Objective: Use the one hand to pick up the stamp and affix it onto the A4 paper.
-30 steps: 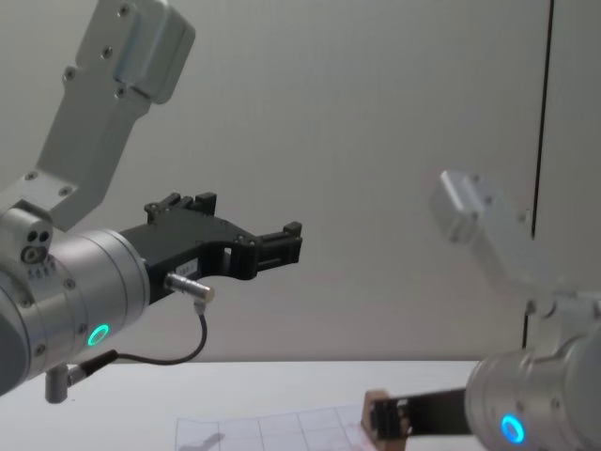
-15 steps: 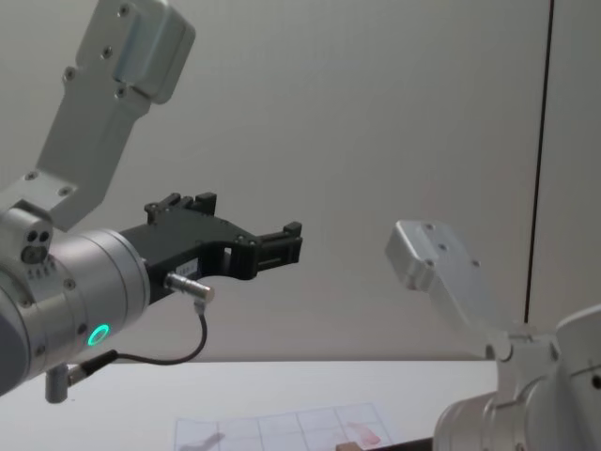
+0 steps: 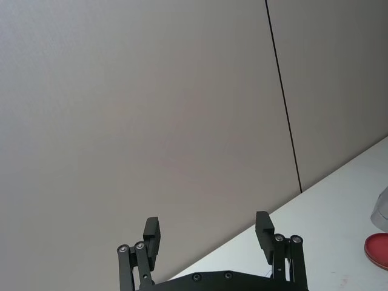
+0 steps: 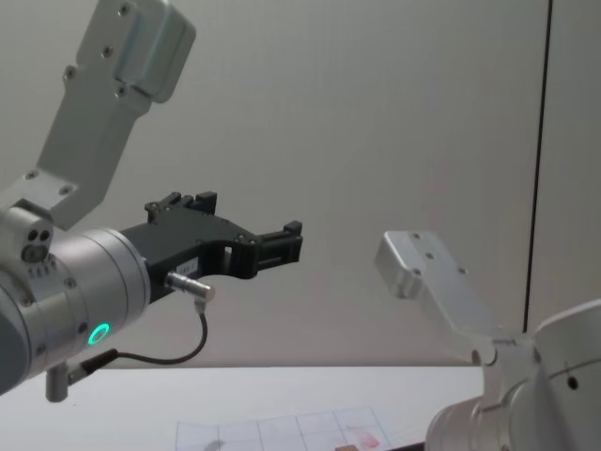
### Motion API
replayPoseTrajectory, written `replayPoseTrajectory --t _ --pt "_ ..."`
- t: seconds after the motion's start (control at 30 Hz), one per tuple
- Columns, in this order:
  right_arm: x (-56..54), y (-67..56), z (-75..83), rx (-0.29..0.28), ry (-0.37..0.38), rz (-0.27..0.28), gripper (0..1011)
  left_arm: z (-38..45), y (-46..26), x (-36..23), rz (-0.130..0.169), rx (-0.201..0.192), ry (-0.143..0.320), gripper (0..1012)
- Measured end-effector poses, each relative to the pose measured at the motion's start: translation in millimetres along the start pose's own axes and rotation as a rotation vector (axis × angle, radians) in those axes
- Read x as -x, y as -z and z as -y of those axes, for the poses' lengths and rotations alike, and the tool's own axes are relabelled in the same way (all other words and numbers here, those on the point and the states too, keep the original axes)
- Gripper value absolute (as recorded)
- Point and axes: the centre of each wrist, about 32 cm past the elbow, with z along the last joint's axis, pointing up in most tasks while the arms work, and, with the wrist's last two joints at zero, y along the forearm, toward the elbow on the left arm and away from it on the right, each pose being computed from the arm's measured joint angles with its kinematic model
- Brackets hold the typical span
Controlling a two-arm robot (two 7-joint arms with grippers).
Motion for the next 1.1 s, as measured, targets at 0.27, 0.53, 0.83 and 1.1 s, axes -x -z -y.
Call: replayPoseTrajectory --t 0.27,0.53,0.83,1.1 --pt "-0.7 -2.3 -3.5 0.016 0.001 -0.005 223 0.0 0.0 0.0 0.000 0.000 0.000 1001" --pt "-1.0 -8.3 -1.3 0.005 0.000 -0.009 223 0.0 0.0 0.0 0.000 0.000 0.000 1001" --pt "-2.5 -22.6 14.8 -0.075 0.016 -0.008 223 0.0 0.0 0.0 0.000 0.000 0.000 1001" --pt "-11.7 -29.7 32.7 -0.144 0.071 -0.027 223 0.0 0.0 0.0 0.000 0.000 0.000 1001"
